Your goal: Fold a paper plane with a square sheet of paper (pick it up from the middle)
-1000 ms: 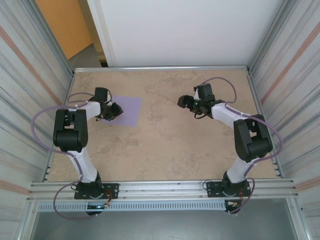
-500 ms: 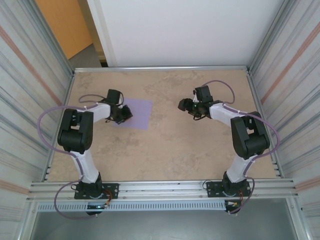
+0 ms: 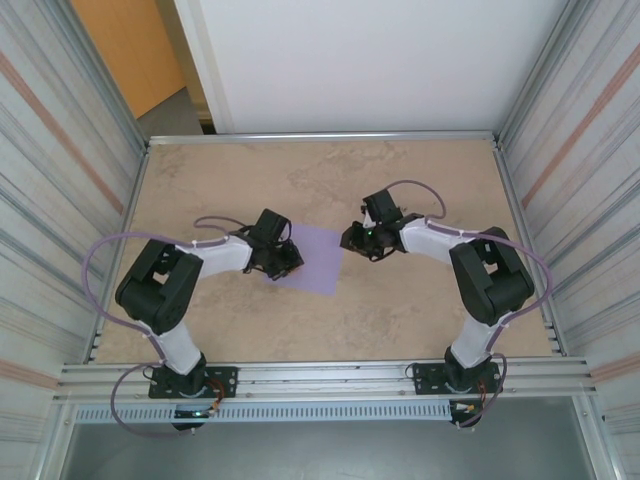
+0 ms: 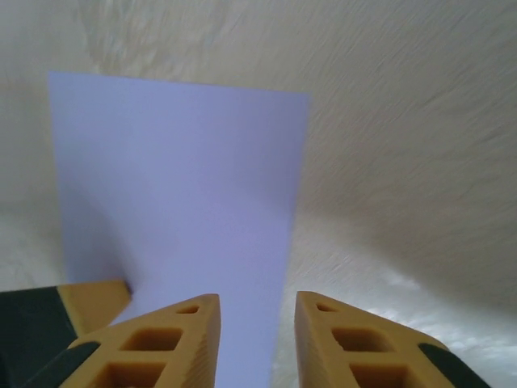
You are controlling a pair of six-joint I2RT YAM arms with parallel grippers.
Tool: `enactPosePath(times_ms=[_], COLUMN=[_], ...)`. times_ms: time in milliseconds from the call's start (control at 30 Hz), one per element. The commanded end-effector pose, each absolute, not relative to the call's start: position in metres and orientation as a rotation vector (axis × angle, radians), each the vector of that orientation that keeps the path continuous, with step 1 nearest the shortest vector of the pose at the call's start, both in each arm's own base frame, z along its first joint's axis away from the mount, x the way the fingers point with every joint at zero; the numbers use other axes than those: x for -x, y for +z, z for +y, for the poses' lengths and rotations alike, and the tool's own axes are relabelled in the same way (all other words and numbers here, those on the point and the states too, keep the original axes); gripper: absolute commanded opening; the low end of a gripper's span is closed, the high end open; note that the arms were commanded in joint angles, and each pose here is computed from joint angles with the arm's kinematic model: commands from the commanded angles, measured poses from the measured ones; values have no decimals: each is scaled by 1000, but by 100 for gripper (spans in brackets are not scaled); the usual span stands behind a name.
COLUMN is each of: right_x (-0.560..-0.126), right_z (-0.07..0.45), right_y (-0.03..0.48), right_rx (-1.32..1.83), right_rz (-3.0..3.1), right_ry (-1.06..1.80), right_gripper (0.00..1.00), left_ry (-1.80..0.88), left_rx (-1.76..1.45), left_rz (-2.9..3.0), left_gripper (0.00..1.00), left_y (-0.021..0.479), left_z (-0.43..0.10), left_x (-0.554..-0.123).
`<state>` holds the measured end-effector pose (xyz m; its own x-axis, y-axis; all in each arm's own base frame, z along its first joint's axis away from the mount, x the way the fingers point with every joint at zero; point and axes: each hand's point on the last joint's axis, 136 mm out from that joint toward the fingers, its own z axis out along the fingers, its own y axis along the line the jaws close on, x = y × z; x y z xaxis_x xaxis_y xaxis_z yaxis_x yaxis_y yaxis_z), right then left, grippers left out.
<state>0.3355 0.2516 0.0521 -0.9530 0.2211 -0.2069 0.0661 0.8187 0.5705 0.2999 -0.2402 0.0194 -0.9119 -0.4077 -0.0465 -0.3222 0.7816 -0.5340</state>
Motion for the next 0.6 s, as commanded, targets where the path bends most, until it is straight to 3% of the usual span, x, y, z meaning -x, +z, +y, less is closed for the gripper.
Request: enactPosePath(times_ms=[0,200,567], right_x=[-318,-314,-311], right_z=[268,278,261], right_y=[48,38,11], right_rx=[-227,-218,-176], right_rz=[2798,2831,2921], right_ry=[905,915,740], right_gripper=[22,10,8], left_ry=[-823,-953,-1018], left_rx=[675,554,398], left_rz=[2841,2755,2782], left_gripper=[14,19,22], left_y=[19,54,60], left_z=[-243,-245,-235], left_x=[-284,-306,-329])
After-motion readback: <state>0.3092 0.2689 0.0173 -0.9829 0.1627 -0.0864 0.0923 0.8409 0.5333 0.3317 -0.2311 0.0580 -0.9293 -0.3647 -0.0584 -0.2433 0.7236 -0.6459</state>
